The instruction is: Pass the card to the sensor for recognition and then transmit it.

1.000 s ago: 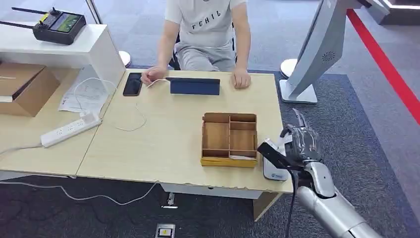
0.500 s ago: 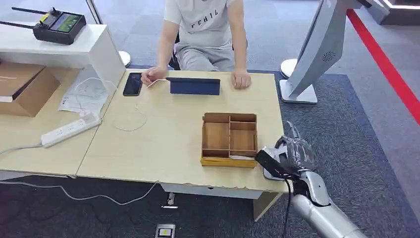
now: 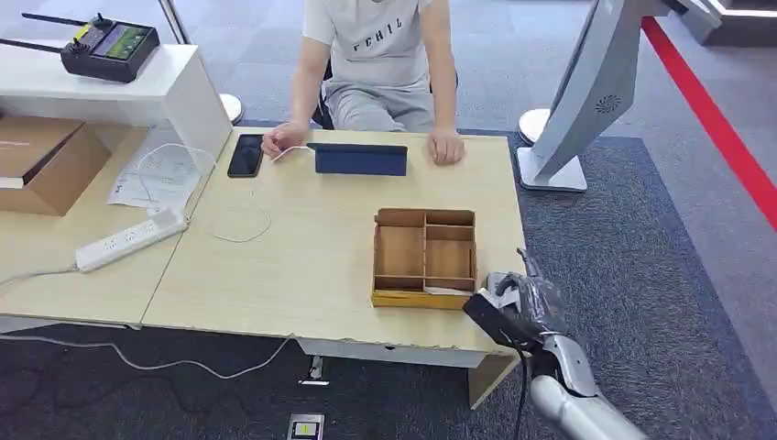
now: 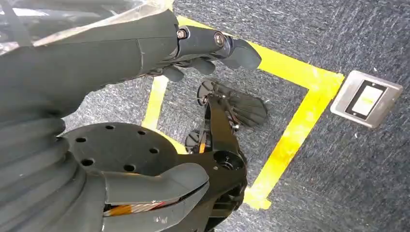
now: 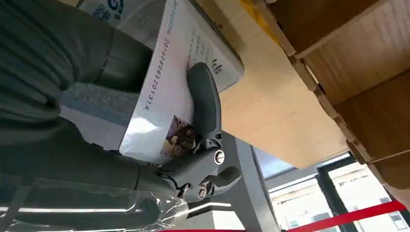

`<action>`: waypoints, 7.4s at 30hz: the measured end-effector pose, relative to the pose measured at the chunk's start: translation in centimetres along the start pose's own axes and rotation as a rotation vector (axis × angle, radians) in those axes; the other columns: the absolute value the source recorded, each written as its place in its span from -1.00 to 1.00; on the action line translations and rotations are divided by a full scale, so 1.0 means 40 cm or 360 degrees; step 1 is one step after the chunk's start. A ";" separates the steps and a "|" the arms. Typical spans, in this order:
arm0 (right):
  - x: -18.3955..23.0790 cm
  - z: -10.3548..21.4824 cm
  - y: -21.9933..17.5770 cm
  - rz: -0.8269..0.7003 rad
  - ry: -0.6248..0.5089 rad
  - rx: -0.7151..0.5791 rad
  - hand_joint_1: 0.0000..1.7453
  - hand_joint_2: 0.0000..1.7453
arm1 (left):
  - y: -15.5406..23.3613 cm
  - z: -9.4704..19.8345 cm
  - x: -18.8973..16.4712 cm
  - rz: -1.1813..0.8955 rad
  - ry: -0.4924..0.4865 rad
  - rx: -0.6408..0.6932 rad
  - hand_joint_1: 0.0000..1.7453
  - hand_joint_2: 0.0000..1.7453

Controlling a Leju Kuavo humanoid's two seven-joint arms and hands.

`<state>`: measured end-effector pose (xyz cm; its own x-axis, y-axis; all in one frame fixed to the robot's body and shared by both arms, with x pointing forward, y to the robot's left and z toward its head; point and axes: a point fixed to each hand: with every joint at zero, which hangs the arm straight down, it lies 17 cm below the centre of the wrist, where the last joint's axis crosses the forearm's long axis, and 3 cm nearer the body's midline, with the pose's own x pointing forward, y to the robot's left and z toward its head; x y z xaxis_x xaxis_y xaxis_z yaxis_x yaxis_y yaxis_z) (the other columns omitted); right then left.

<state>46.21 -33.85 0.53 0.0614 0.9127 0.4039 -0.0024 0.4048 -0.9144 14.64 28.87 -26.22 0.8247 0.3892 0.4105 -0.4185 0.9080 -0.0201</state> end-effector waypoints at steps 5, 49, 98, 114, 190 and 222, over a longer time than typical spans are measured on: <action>-0.006 0.002 0.004 -0.0002 0.0012 0.0007 1.00 1.00 | 0.001 0.000 0.000 0.0001 -0.0001 0.0001 -1.00 1.00; 0.070 -0.058 -0.127 0.0127 -0.0124 -0.0220 1.00 1.00 | 0.016 -0.002 0.005 0.0011 -0.0007 0.0015 -1.00 1.00; 0.596 -0.384 -0.487 0.0713 -0.0533 -0.0403 1.00 1.00 | -0.098 -0.004 0.052 -0.0156 0.0031 -0.0166 -1.00 1.00; 0.562 -0.395 -0.450 0.0770 -0.0516 -0.0360 -1.00 -1.00 | -0.114 -0.004 0.099 -0.0183 -0.0093 -0.0187 -1.00 1.00; 0.305 0.092 -0.336 -0.0249 -0.0422 -0.0383 -1.00 1.00 | -0.032 0.009 0.013 -0.0059 -0.0086 -0.0109 -1.00 1.00; 0.396 0.081 -0.160 0.0513 -0.0460 0.0017 -1.00 1.00 | -0.029 0.007 0.012 -0.0063 -0.0079 -0.0092 -1.00 1.00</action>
<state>43.97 -21.80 12.88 -0.2262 0.9699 0.0901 0.0141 0.0957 -0.9953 15.40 27.96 -25.74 0.8196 0.3461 0.4566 -0.3623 0.9304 -0.0549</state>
